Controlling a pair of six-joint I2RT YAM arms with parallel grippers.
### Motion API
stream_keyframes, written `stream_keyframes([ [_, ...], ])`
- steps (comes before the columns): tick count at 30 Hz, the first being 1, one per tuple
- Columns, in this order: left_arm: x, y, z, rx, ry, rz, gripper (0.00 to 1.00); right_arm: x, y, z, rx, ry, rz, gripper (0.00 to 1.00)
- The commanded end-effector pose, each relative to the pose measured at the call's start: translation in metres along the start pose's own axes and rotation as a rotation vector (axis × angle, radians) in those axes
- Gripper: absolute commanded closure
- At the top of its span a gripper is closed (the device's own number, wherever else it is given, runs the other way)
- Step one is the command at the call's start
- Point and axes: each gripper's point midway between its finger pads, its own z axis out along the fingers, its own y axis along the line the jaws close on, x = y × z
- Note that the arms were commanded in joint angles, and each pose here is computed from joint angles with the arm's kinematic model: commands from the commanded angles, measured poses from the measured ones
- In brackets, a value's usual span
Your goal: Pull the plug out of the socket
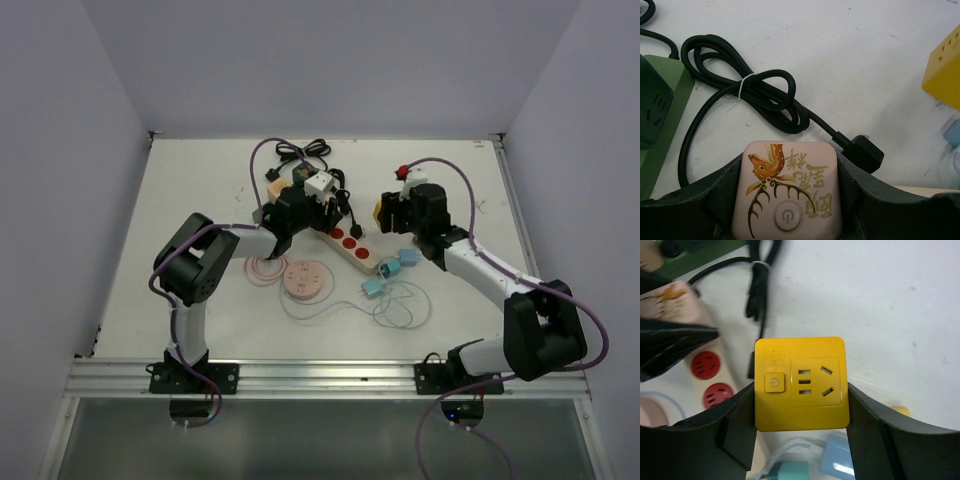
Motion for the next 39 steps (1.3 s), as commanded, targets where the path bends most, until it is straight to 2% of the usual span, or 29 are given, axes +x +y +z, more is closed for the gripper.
stream_keyframes([
  [1,0.013,0.01,-0.004,-0.042,0.068,-0.046,1.0,-0.01,-0.023,0.002,-0.015,-0.035,0.259,0.56],
  [4,0.01,0.008,-0.005,-0.036,0.061,-0.053,1.0,0.006,-0.041,0.012,-0.01,0.02,0.408,0.55],
  [8,0.006,0.007,-0.007,-0.039,0.058,-0.06,1.0,0.013,-0.051,0.018,-0.061,0.016,0.58,0.55],
  [13,-0.001,0.005,-0.01,-0.038,0.044,-0.068,1.0,0.026,-0.063,0.027,-0.082,0.045,0.673,0.52],
  [15,-0.002,0.004,-0.012,-0.033,0.041,-0.076,1.0,0.033,-0.066,0.03,-0.081,0.068,0.701,0.48],
  [20,-0.003,0.001,-0.011,-0.017,0.036,-0.081,1.0,0.043,-0.07,0.032,-0.079,0.095,0.735,0.36],
  [25,0.001,0.001,-0.011,-0.017,0.047,-0.083,1.0,0.047,-0.076,0.03,-0.048,0.119,0.75,0.28],
  [29,0.003,0.003,-0.013,-0.026,0.053,-0.079,1.0,0.04,-0.082,0.026,-0.027,0.115,0.712,0.05],
  [32,0.001,0.003,-0.012,-0.027,0.053,-0.076,1.0,0.034,-0.087,0.021,0.003,0.107,0.682,0.01],
  [39,-0.003,0.003,-0.012,-0.028,0.05,-0.074,1.0,0.013,-0.111,0.0,0.143,0.054,0.596,0.01],
])
